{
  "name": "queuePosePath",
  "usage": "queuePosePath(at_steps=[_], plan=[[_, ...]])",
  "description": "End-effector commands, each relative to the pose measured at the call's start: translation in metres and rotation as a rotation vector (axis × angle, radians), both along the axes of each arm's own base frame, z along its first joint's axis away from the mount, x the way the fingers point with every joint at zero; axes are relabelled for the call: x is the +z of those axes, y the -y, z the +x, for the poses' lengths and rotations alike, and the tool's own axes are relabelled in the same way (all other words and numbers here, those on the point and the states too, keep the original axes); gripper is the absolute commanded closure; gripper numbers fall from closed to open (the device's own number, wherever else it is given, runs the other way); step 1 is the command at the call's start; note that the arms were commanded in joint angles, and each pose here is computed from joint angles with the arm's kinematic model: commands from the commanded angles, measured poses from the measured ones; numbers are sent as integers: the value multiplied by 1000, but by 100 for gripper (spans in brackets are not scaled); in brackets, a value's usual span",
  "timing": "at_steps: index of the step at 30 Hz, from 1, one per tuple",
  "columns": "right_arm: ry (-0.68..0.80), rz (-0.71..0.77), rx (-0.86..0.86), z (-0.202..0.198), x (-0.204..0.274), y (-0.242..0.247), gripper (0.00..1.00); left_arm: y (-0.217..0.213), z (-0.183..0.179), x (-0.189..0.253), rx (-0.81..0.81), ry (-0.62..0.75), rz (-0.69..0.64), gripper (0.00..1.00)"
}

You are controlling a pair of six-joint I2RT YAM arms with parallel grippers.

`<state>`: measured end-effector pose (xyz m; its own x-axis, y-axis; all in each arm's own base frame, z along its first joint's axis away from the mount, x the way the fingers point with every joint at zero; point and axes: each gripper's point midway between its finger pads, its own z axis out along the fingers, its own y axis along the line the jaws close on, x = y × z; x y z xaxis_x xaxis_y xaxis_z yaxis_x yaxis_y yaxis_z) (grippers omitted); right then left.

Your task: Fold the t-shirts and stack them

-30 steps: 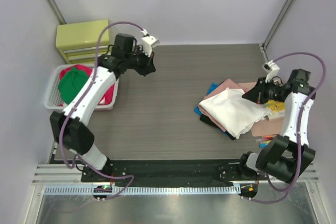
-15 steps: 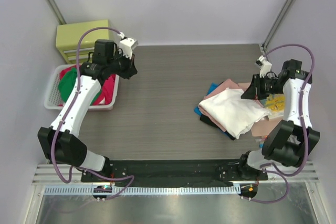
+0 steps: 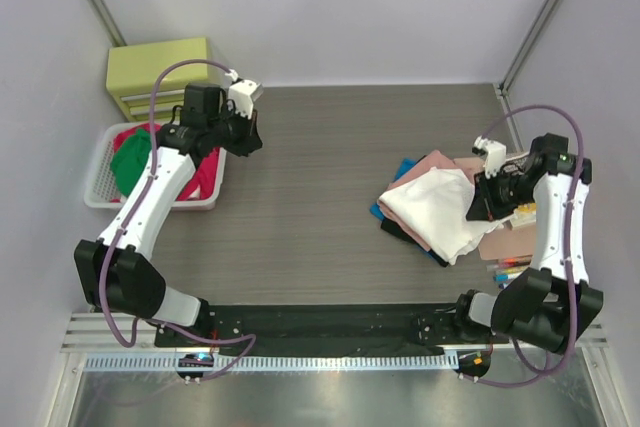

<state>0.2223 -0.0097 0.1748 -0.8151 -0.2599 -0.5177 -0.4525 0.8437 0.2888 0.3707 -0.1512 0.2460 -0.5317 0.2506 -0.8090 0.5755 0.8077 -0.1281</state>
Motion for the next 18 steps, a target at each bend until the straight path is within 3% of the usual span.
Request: queuePosePath(at_steps=[1, 6, 13, 18], plan=[[-147, -105, 34, -38, -34, 10, 99, 1, 5, 9, 13, 42, -19, 100], [-160, -106, -14, -29, -44, 14, 99, 3, 6, 6, 10, 32, -23, 100], [-216, -50, -56, 32, -67, 28, 99, 3, 8, -3, 10, 9, -16, 100], [-293, -28, -78, 51, -99, 32, 99, 1, 7, -5, 9, 17, 3, 100]])
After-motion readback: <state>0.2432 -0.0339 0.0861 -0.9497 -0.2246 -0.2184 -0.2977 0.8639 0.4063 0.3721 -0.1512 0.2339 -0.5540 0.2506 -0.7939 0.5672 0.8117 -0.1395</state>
